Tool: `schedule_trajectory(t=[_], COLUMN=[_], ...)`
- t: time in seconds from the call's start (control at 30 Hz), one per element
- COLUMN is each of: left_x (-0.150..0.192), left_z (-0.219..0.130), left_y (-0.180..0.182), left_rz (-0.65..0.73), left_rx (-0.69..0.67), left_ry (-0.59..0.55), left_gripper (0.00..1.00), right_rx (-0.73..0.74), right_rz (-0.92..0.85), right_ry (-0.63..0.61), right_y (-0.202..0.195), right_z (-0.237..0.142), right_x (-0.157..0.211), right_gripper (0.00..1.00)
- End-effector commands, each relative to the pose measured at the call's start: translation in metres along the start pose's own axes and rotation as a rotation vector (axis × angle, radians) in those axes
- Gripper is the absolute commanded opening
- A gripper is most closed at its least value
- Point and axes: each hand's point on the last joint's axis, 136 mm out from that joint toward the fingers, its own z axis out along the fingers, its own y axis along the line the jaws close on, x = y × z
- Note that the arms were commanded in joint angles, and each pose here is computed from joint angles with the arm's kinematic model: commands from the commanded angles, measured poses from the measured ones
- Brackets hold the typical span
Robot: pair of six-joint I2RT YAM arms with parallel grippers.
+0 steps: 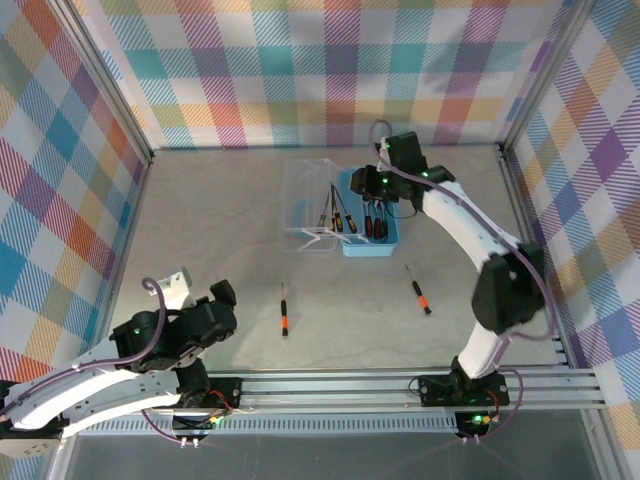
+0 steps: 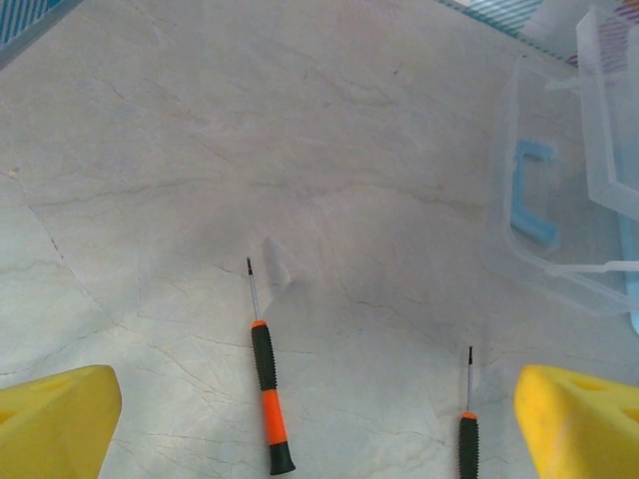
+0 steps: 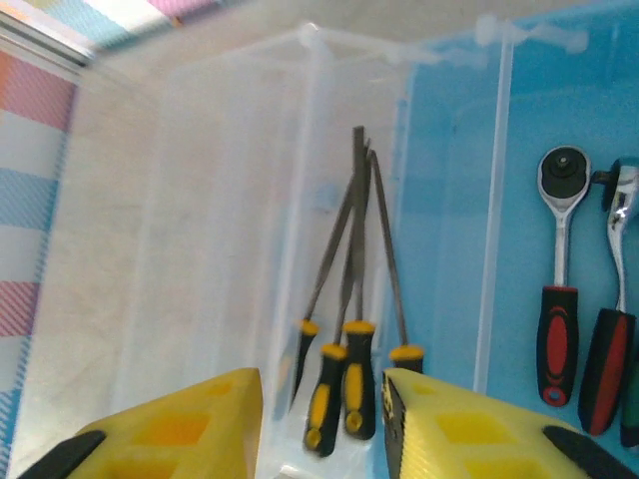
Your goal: Pack the tool kit
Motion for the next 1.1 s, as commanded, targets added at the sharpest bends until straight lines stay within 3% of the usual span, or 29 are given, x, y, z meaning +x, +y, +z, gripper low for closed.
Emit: schedule_trajectory(t=[0.0, 0.33, 0.53, 0.77, 0.93, 1.07], left_x=[0.000, 0.000, 0.019, 0.004, 0.020, 0.033], left_z=[0.005, 0.020, 0.051, 0.070, 0.089, 0.106], left_y=[-0.008, -0.062, -0.085, -0.055, -0.030, -0.005], left_rz=[0.022, 0.104, 0.080, -0.059, -0.175, -0.181], left_rx=[-0.015, -0.012, 0.000, -0.061, -0.115, -0.265], left_ry=[-0.020, -0.022, 0.173, 0.314, 0.463, 0.468], left_gripper=[0.99, 0.88, 0.88, 0.92, 0.91, 0.91], right_rx=[-0.033, 0.153, 0.249, 0.271, 0.306, 0.331], right_rz=[0.011, 0.009, 0.024, 0.055, 0.062, 0.072], right_ry=[-0.067, -0.073, -0.131, -0.197, -0.208, -0.213], right_y=[0.000, -0.063, -0.099, -0.106, -0.115, -0.119], right_z=[-0.020, -0.033, -0.038, -0.050, -0.051, -0.052], right_x=[0.011, 0.122, 0.145, 0.142, 0.145, 0.144], right_gripper=[0.40, 0.44, 0.44, 0.47, 0.47, 0.47])
